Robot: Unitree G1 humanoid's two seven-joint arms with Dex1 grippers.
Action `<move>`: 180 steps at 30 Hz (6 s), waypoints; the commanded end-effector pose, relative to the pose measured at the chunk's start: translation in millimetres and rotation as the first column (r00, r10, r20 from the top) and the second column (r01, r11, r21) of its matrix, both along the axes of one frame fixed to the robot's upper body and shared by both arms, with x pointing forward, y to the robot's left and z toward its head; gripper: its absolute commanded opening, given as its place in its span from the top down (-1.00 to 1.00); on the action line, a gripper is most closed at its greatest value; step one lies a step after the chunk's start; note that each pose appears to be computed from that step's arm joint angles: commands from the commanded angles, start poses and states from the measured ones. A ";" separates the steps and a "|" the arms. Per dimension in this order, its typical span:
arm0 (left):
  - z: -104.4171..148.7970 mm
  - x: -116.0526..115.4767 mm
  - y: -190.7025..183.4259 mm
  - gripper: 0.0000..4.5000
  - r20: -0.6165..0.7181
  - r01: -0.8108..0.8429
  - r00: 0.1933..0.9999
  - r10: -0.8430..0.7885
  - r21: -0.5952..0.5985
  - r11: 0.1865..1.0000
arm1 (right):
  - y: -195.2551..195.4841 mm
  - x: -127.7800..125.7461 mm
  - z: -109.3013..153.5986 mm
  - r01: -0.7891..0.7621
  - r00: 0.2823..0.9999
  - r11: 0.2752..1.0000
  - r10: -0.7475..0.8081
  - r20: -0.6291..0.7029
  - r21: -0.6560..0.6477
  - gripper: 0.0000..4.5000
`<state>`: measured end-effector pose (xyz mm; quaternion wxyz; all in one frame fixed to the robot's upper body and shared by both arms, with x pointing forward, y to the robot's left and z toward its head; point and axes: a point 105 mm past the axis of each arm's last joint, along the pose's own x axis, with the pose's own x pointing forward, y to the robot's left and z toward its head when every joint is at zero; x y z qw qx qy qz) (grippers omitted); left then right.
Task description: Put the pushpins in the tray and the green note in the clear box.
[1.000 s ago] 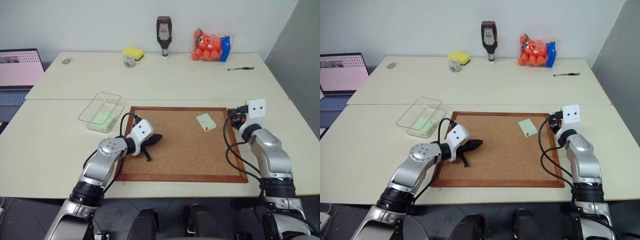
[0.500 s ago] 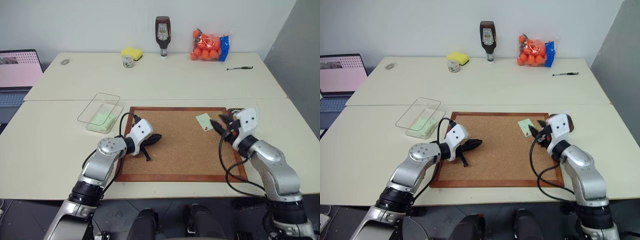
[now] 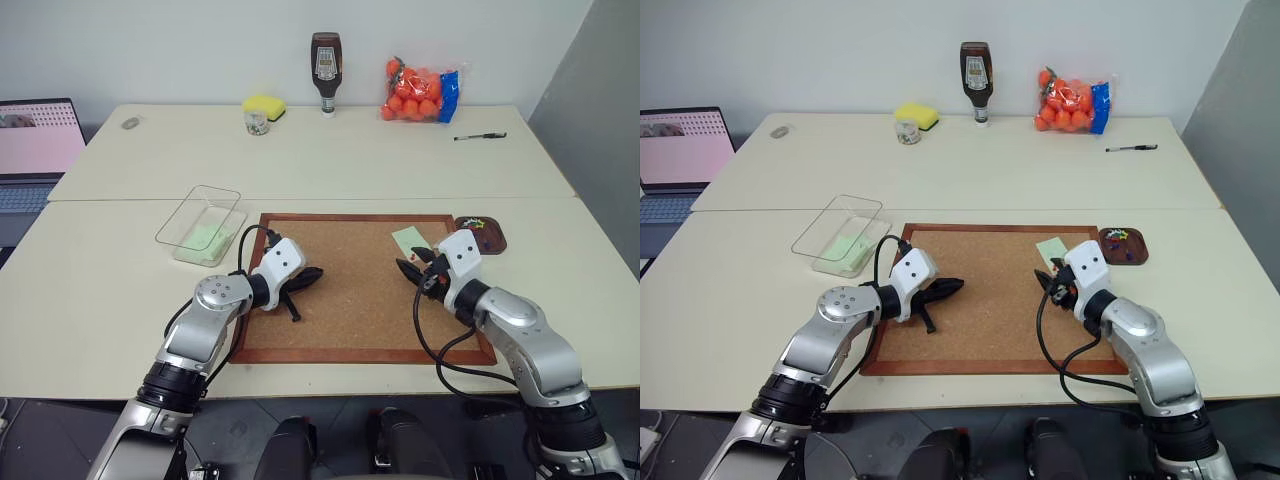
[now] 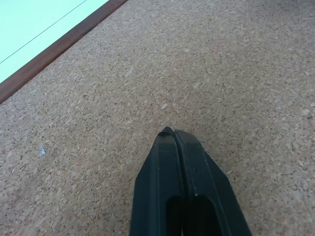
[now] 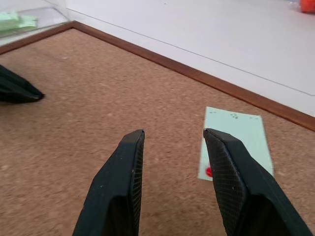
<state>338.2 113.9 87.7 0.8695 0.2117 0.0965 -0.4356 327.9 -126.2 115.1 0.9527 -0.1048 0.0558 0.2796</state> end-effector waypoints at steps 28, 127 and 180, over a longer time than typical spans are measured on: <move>-1.2 -0.7 1.8 1.00 -0.001 0.000 1.000 0.000 0.012 1.000 | -11.9 24.1 15.7 0.046 0.992 0.999 -0.046 0.115 0.004 0.99; 64.1 48.5 -86.9 0.98 0.431 0.388 0.791 -0.434 0.195 0.901 | -1.7 -5.9 102.6 0.000 0.979 0.960 -0.057 0.196 0.280 1.00; 128.2 40.4 65.1 1.00 0.315 -0.338 0.875 0.367 -0.145 0.930 | 54.4 -16.4 89.1 -0.429 0.871 0.898 0.440 0.219 -0.097 -0.59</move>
